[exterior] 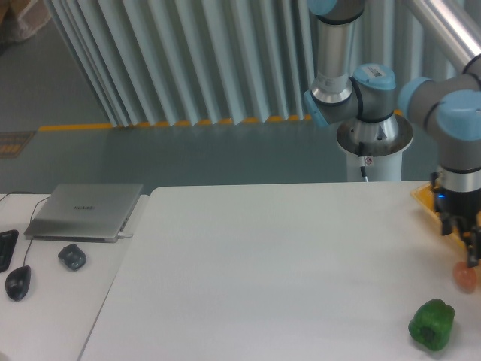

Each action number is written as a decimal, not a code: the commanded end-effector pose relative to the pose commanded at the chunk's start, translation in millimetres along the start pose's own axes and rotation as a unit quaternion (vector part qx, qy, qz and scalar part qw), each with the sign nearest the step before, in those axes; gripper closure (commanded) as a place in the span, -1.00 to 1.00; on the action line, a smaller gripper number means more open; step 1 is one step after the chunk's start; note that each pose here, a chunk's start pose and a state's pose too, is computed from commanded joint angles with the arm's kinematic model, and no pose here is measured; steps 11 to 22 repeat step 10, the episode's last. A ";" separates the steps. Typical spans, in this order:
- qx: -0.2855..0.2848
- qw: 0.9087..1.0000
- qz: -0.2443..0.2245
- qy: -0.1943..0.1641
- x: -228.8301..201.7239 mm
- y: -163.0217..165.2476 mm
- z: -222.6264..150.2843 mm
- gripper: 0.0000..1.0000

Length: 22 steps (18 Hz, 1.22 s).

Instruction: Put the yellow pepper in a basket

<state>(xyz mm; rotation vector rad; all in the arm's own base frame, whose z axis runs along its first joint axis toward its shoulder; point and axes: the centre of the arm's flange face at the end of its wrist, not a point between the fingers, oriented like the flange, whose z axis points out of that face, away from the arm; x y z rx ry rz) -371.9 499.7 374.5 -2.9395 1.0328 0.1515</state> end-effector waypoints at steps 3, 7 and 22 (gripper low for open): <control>0.004 0.999 0.003 0.039 14.5 -5.9 -5.2 -1.00; 0.026 0.998 0.000 0.063 25.8 -7.9 -18.4 -1.00; 0.020 0.998 -0.003 0.063 31.0 -7.4 -22.5 -1.00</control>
